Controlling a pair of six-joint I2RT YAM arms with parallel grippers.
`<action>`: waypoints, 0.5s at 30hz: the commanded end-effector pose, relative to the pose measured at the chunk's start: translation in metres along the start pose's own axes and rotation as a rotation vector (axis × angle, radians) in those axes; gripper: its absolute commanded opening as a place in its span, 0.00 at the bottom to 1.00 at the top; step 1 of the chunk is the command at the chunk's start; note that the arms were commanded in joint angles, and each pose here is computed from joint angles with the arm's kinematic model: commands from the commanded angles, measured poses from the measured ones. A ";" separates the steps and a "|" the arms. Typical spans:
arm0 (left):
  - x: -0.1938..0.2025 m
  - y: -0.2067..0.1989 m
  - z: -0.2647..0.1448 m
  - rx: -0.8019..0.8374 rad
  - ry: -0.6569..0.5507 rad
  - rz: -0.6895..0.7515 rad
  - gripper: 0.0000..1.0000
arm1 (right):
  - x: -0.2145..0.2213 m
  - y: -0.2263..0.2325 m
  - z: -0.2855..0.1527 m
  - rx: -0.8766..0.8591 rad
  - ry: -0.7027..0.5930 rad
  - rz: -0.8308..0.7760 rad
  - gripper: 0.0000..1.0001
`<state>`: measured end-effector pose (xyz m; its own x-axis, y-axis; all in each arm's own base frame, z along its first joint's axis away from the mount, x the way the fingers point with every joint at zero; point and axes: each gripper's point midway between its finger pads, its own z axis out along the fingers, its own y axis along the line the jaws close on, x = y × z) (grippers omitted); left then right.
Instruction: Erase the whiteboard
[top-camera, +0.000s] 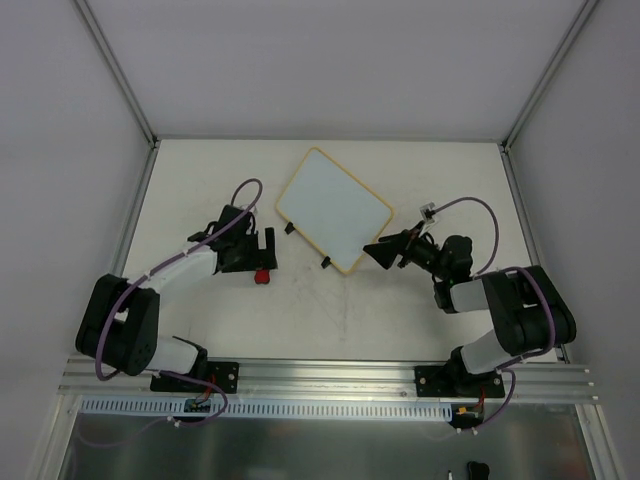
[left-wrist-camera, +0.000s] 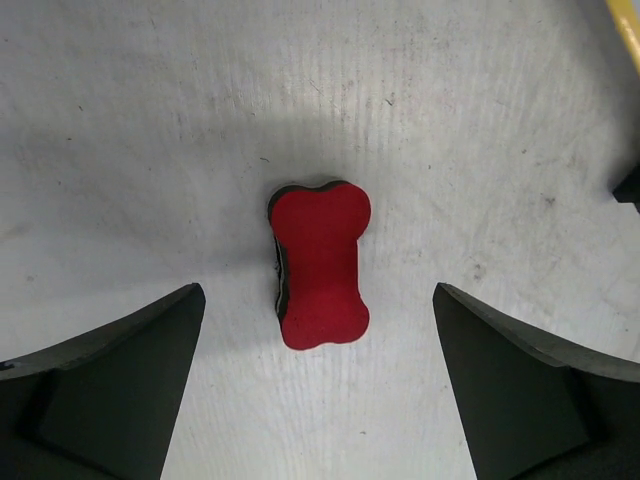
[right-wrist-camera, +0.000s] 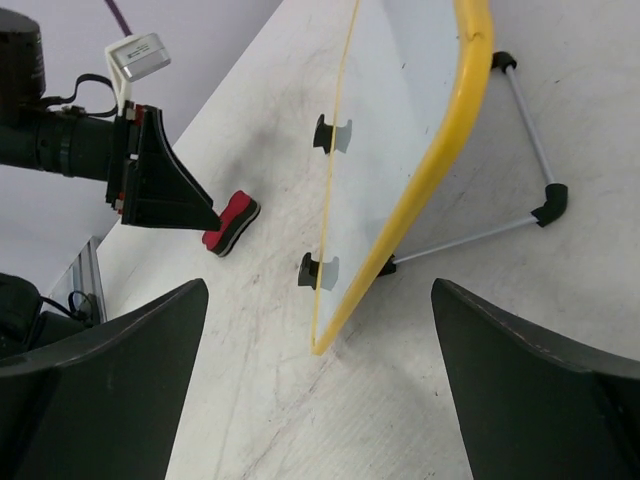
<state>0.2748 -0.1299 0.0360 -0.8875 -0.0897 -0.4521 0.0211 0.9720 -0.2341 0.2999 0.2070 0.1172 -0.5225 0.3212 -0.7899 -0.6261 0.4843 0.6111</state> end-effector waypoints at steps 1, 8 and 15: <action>-0.013 0.004 -0.019 -0.005 -0.089 -0.009 0.99 | -0.031 0.009 -0.010 0.007 -0.138 -0.103 0.99; -0.023 0.014 -0.048 -0.008 -0.288 -0.040 0.99 | -0.041 0.012 -0.027 0.113 -0.146 -0.075 0.99; -0.033 0.021 -0.078 0.020 -0.503 -0.085 0.99 | -0.056 0.016 -0.068 0.381 -0.085 -0.224 0.99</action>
<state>0.2601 -0.1013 0.1007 -0.6432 -0.2044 -0.7379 0.0204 0.9588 -0.2834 0.2839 0.1620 0.1940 -0.2946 0.3461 -0.8908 -0.5578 0.6946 0.4543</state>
